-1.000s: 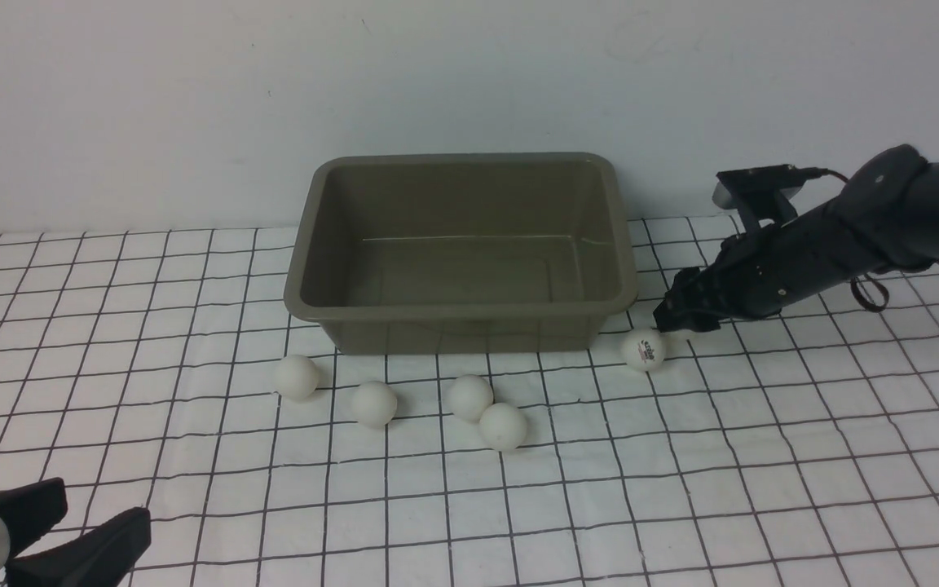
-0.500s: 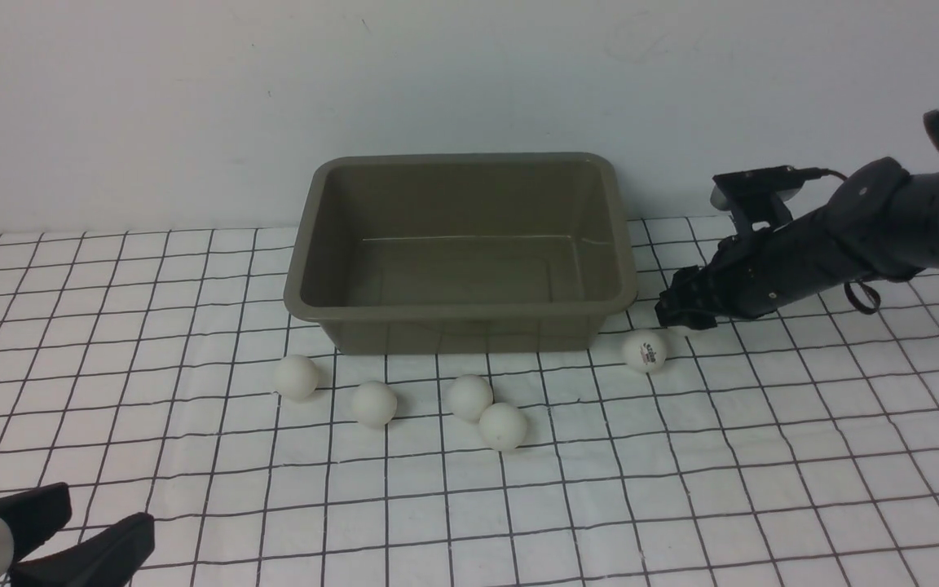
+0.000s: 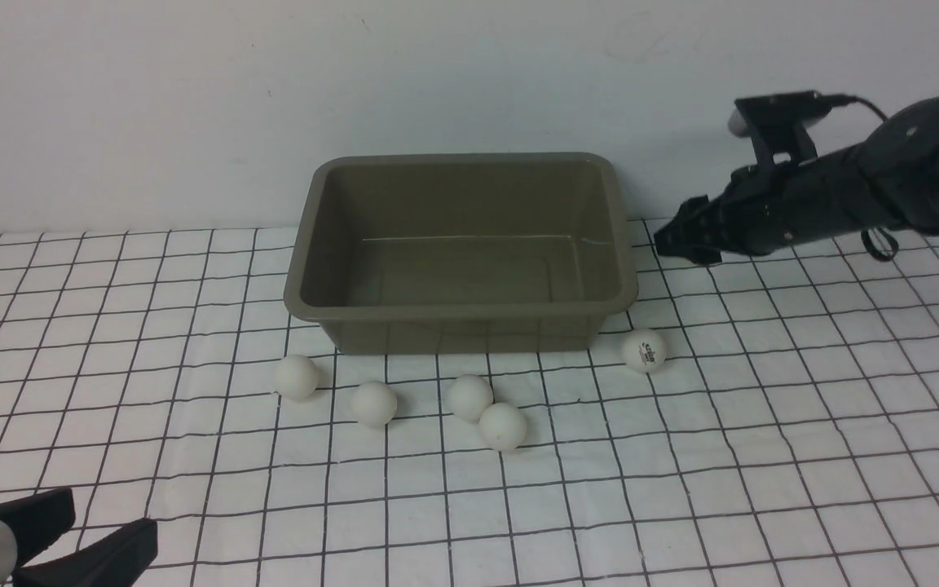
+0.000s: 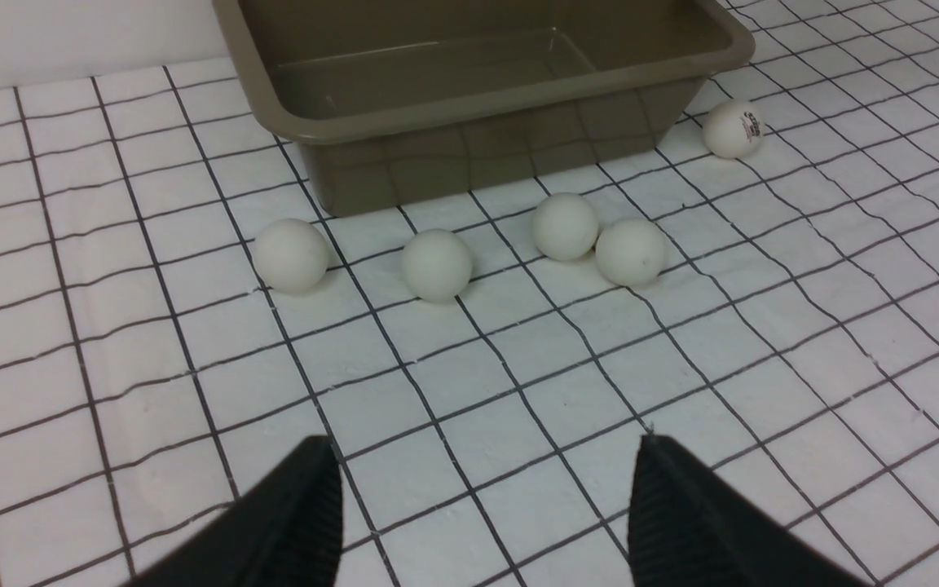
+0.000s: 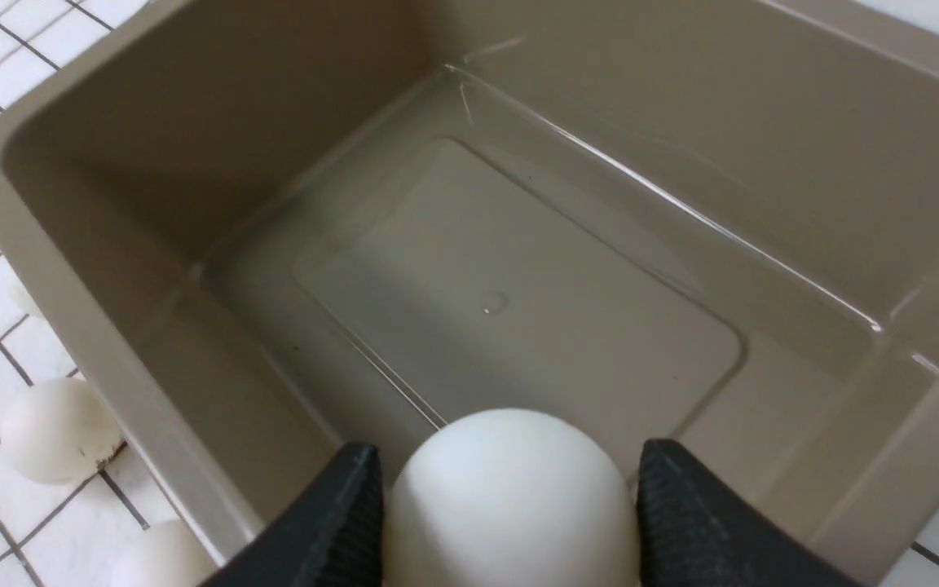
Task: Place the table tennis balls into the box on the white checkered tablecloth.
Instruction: 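Reach for and grasp a ping pong ball on the table, then release the ping pong ball into the bin and lift the gripper away, then reach for and grasp a ping pong ball on the table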
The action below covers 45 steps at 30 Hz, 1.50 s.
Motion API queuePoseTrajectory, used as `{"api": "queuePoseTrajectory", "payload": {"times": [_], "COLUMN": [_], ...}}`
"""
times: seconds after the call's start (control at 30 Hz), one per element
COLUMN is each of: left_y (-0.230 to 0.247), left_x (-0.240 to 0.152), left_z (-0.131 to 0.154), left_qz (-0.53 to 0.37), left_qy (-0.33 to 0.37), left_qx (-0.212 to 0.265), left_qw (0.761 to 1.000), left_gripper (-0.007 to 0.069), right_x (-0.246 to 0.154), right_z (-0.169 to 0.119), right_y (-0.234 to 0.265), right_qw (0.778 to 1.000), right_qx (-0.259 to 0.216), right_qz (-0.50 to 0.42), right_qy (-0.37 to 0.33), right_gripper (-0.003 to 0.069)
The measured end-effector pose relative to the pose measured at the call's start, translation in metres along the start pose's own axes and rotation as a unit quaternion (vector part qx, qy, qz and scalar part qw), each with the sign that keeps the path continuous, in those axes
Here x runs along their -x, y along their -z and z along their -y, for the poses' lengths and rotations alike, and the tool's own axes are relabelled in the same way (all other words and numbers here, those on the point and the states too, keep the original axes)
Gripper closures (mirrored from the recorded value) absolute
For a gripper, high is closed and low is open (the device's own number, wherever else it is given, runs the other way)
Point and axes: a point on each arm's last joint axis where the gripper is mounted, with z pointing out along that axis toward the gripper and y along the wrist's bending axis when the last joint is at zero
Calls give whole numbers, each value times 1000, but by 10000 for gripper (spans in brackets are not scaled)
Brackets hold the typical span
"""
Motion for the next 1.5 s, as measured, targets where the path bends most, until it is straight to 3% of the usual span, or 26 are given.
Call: {"api": "queuePoseTrajectory", "payload": {"times": [0.1, 0.3, 0.67, 0.9, 1.23, 1.5], "left_y": [0, 0, 0, 0, 0, 0], "left_x": [-1, -2, -2, -2, -2, -2], "left_z": [1, 1, 2, 2, 2, 2], "left_qz": [-6, -8, -10, -11, -11, -11], "left_qy": [0, 0, 0, 0, 0, -1], "left_qx": [-5, -8, -10, -10, -10, -10], "left_qw": [1000, 1000, 1000, 1000, 1000, 1000], "left_gripper": [196, 196, 196, 196, 196, 196], "right_x": [0, 5, 27, 20, 8, -16], "right_z": [0, 7, 35, 29, 6, -13], "right_y": [-1, 8, 99, 124, 104, 42], "right_qw": [1000, 1000, 993, 994, 989, 977], "right_qx": [1, -22, -110, -97, -67, -43], "right_qz": [1, 12, 26, -44, -133, -207], "right_qy": [1, 5, 14, -8, 2, 36], "right_gripper": [278, 159, 176, 186, 185, 185]}}
